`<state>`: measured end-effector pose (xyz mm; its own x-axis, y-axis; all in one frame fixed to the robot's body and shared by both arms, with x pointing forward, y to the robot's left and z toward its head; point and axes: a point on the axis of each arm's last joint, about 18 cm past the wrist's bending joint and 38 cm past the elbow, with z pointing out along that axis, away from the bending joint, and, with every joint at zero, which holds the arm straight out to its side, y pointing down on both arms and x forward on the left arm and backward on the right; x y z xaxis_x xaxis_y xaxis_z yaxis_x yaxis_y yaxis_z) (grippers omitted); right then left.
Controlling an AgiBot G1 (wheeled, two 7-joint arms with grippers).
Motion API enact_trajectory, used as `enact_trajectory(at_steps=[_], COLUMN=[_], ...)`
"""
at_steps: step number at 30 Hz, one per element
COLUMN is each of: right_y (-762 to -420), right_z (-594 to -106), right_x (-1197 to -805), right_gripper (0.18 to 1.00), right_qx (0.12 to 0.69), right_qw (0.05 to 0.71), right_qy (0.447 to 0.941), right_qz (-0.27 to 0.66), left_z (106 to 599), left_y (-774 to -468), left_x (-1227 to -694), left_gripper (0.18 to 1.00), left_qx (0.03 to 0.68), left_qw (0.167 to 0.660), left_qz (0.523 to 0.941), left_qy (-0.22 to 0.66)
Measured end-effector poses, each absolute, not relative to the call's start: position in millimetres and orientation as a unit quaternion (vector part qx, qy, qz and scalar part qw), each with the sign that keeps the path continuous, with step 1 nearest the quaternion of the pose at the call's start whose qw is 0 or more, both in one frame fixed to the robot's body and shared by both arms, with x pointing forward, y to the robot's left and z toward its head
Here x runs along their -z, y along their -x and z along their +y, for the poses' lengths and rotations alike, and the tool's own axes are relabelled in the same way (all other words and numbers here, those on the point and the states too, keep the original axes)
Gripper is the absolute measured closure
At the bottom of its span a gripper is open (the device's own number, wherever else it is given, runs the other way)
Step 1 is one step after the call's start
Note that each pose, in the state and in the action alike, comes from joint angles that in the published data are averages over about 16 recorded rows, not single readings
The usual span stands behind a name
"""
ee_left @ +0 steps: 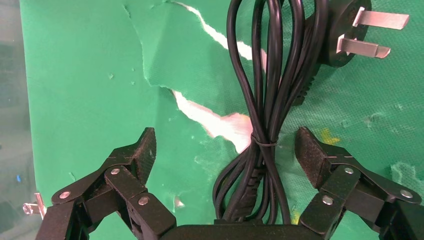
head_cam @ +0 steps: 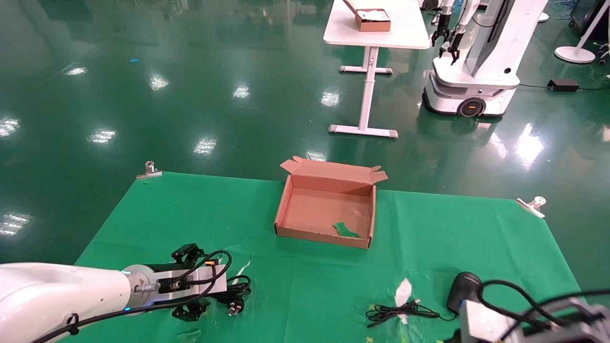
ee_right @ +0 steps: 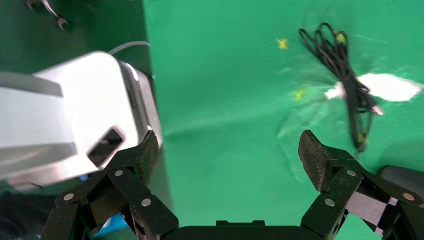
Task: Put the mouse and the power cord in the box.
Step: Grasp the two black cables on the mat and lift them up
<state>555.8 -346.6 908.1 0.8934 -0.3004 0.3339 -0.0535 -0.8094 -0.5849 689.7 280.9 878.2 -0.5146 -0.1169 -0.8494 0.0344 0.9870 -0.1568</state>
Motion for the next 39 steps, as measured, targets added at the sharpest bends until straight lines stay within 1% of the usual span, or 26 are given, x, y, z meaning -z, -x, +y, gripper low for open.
enact_trajectory(at_steps=[6,12,34,39], right_y=[-572.4,-580.1,-581.2,-583.5], right_z=[-340.0,-337.8,-346.0,-346.1], right_x=[-909.4,-908.6,-907.3,-905.6], right_gripper=[0.178,0.178,0.178,0.178], right_qx=[0.205,0.196,0.183,0.183], right_qw=[0.276,0.273,0.271,0.258], right_qy=[0.935,0.938,0.941,0.945], right_qz=[0.085,0.082,0.087,0.085], left_z=[281.7,282.0,281.9,281.8], left_y=[-692.3,-694.9,-695.3,-695.0], left_x=[-882.0,-885.6,-878.9,-876.2], left_gripper=[0.184,0.184,0.184,0.184], left_qx=[0.075,0.074,0.066,0.063], left_qw=[0.498,0.502,0.501,0.499], left_qz=[0.864,0.862,0.863,0.864], left_qy=[0.026,0.027,0.023,0.022])
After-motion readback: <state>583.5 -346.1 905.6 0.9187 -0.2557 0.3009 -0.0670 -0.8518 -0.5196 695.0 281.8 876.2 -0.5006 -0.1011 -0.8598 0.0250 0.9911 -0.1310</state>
